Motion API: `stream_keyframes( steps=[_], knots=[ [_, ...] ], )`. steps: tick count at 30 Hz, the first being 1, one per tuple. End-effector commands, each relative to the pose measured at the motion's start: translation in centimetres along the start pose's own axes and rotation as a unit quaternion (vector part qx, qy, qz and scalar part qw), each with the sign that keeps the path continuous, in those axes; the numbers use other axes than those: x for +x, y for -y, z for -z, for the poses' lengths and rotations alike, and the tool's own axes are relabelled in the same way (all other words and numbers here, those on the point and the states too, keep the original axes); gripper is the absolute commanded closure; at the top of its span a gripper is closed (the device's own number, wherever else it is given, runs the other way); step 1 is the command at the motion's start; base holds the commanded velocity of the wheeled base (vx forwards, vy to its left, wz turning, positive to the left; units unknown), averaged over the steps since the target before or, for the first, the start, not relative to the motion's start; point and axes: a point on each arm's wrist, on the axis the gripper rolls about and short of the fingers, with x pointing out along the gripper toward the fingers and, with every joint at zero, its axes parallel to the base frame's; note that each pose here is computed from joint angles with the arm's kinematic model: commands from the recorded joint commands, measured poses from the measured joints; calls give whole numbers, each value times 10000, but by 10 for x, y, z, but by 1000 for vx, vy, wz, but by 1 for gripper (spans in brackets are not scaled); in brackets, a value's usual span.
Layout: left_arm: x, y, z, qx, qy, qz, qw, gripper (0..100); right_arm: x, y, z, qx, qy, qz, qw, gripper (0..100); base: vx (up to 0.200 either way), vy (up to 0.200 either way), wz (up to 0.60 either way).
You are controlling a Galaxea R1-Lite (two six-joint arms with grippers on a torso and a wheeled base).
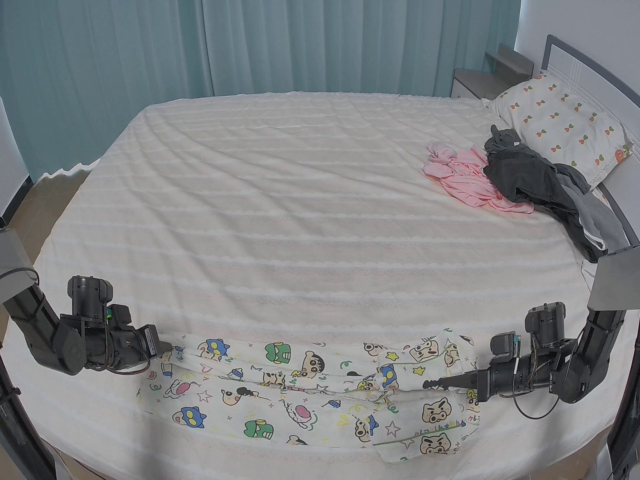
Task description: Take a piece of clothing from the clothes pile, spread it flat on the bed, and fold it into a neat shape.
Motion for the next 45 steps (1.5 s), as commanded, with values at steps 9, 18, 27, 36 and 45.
stream_keyframes(
  steps=[9, 18, 27, 36, 45],
  knots=[
    [12, -19, 22, -371, -384, -225, 9983, 0, -4, -2, 19, 169, -296, 21, 9994, 0, 0, 0, 0],
    [-3, -27, 25, -676, -403, -31, 9969, 0, -22, -5, 27, 160, 68, 126, 9998, 0, 0, 0, 0],
    [-42, -54, -6, -2255, 215, 751, 9711, 0, -58, -8, 16, 274, 1103, 364, 9929, 0, 0, 0, 0],
    [-64, -79, -30, -3982, 327, 1628, 9022, 0, -38, -19, -34, -22, 1899, 361, 9811, 0, 0, 0, 0],
    [-72, -85, -16, -3803, 430, 2025, 9014, 0, 7, -27, -65, 115, 1268, 422, 9910, 0, 0, 0, 0]
  ],
)
